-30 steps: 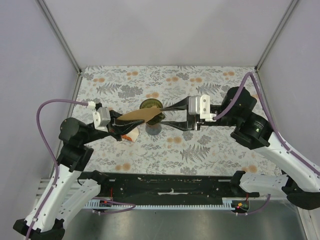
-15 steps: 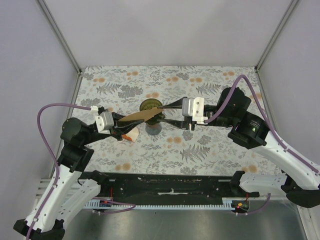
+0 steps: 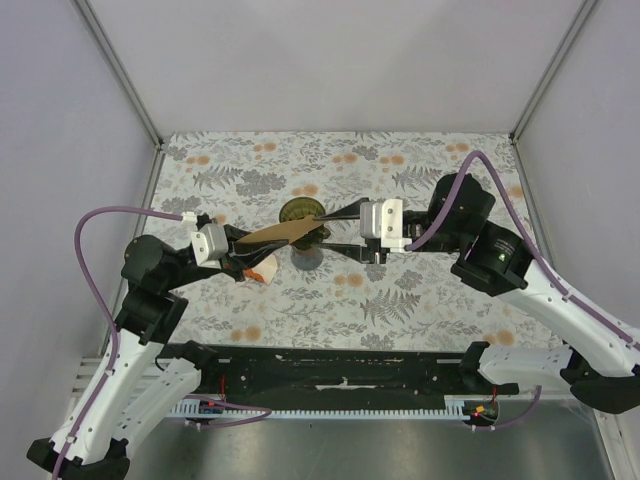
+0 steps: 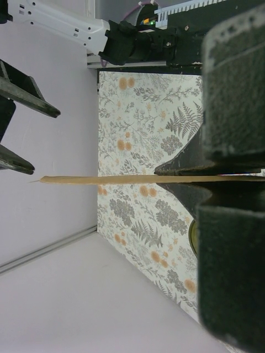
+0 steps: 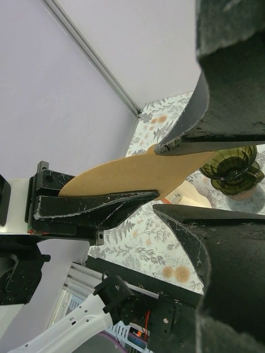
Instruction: Place the coffee filter in the dripper
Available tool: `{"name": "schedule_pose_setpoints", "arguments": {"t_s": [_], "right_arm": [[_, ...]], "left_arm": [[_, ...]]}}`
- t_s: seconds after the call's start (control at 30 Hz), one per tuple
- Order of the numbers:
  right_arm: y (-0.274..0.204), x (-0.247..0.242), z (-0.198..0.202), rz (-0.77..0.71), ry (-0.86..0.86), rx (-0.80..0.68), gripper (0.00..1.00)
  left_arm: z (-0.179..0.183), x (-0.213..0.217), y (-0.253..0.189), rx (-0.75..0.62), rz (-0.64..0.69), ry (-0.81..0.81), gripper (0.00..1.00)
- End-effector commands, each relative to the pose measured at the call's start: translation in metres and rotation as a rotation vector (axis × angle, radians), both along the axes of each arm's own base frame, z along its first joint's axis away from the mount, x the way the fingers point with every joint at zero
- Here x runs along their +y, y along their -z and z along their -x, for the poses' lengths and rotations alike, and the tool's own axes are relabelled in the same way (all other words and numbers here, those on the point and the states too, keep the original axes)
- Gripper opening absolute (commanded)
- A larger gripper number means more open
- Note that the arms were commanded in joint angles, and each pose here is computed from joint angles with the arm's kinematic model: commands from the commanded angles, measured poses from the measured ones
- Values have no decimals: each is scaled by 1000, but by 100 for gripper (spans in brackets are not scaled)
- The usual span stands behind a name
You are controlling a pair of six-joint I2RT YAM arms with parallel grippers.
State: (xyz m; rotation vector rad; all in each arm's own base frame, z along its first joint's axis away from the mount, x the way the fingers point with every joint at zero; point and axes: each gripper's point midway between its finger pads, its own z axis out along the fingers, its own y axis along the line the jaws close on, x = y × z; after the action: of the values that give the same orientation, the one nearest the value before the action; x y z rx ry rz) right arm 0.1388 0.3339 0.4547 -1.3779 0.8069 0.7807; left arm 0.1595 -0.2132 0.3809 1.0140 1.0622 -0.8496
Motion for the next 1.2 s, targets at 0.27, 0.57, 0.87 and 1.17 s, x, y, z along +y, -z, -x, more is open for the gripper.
{"name": "schedule_pose_setpoints", "arguments": {"t_s": [0.27,0.57,0.87,1.17], "right_arm": [[-12,7,-8,-28,18,-53,47],[-17,4,-6,-35,19,-78,47],[-17,5,-14,-27,48,-86,49],[-11,9,-14,-3,35,-72,47]], "left_arm": [[5,0,-5,-56,-10,21,2],[5,-1,-2,-57,-24,30,2],[6,-1,-1,-57,-31,36,2],[6,-1,-2,-62,-30,39,2]]}}
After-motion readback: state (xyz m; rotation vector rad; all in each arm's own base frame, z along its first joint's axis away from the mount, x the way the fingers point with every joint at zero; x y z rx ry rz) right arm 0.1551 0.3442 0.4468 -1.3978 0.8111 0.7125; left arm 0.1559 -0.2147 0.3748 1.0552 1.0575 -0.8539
